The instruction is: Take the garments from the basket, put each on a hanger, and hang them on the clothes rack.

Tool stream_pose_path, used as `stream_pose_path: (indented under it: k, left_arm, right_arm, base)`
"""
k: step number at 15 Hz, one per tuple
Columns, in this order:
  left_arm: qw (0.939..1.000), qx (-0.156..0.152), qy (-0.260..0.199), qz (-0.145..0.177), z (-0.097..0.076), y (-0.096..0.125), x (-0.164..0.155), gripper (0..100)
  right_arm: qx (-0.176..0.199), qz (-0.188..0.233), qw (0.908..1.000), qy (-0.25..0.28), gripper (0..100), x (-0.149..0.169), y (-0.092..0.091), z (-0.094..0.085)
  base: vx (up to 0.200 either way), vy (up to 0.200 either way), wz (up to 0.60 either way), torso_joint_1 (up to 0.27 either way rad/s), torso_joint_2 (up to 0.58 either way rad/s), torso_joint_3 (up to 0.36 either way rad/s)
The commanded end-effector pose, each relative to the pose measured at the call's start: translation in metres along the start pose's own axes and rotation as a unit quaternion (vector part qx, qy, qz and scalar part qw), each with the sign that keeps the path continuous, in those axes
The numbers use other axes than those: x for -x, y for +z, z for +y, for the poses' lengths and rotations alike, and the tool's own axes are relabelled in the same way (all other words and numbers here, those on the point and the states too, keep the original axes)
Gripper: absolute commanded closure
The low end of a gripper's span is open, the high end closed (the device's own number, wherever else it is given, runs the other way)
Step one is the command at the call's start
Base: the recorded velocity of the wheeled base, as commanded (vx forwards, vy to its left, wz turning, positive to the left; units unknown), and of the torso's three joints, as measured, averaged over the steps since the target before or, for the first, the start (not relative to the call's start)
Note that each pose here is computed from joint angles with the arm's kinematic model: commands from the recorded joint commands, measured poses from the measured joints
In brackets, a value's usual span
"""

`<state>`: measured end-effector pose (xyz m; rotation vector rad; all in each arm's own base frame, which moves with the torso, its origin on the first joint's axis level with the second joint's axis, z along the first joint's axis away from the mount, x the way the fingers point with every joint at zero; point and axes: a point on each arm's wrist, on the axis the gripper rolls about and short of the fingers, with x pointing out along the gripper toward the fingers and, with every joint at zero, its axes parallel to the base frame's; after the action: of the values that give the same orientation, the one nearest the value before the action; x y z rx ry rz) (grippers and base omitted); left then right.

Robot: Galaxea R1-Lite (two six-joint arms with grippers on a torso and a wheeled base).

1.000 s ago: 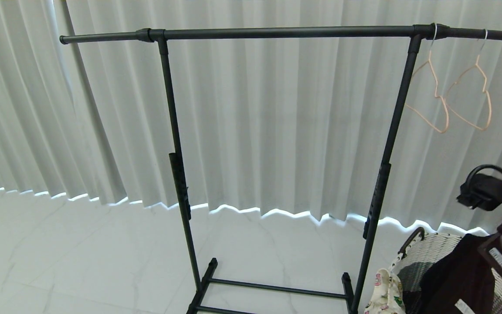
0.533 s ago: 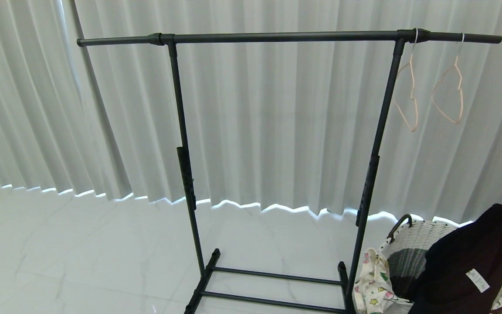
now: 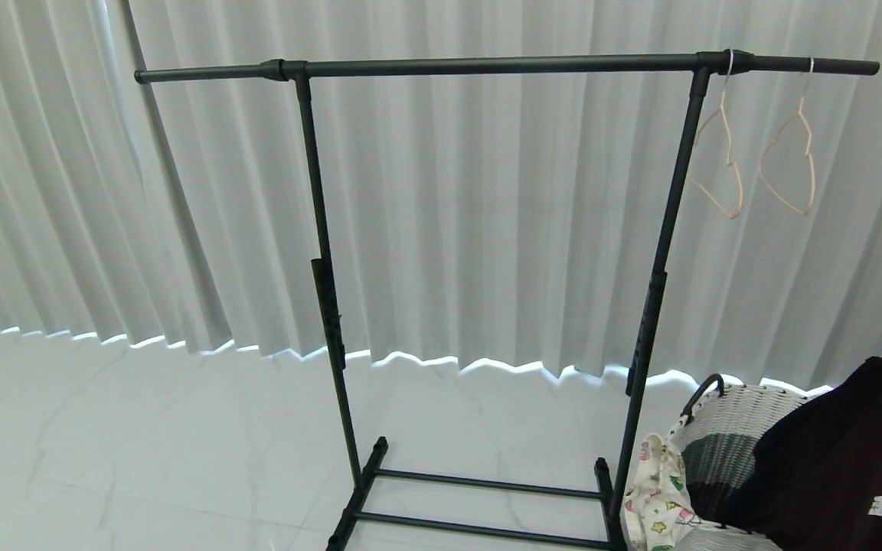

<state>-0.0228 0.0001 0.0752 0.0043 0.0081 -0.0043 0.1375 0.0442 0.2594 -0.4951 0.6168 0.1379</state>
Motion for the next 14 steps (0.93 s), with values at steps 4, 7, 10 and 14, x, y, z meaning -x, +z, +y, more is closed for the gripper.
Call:
stream_pose_path:
  k: [4, 7, 10, 14]
  left_arm:
    - [1.0000, 0.000, 0.000, 0.000, 0.000, 0.000, 0.000, 0]
    - [1.0000, -0.003, -0.001, 0.000, 0.000, 0.000, 0.000, 0]
    - [0.9999, -0.014, -0.005, 0.000, 0.000, 0.000, 0.000, 0]
    - [0.9996, -0.026, -0.006, 0.000, 0.000, 0.000, 0.000, 0]
  right_arm:
    - [0.009, 0.005, 0.9999, 0.010, 100, -0.005, 0.003, 0.004]
    - [0.021, 0.006, 0.9995, 0.023, 100, -0.009, 0.006, 0.010]
    - [0.028, 0.005, 0.9973, 0.068, 100, -0.014, 0.011, 0.028]
    - [0.015, 0.007, 0.9929, 0.118, 100, -0.023, 0.030, 0.056]
  base:
    - [0.000, 0.200, 0.00, 0.005, 0.00, 0.002]
    - [0.000, 0.067, 0.00, 0.001, 0.00, 0.001]
    - [0.000, 0.000, 0.00, 0.000, 0.00, 0.000]
    - [0.000, 0.000, 0.00, 0.000, 0.00, 0.000]
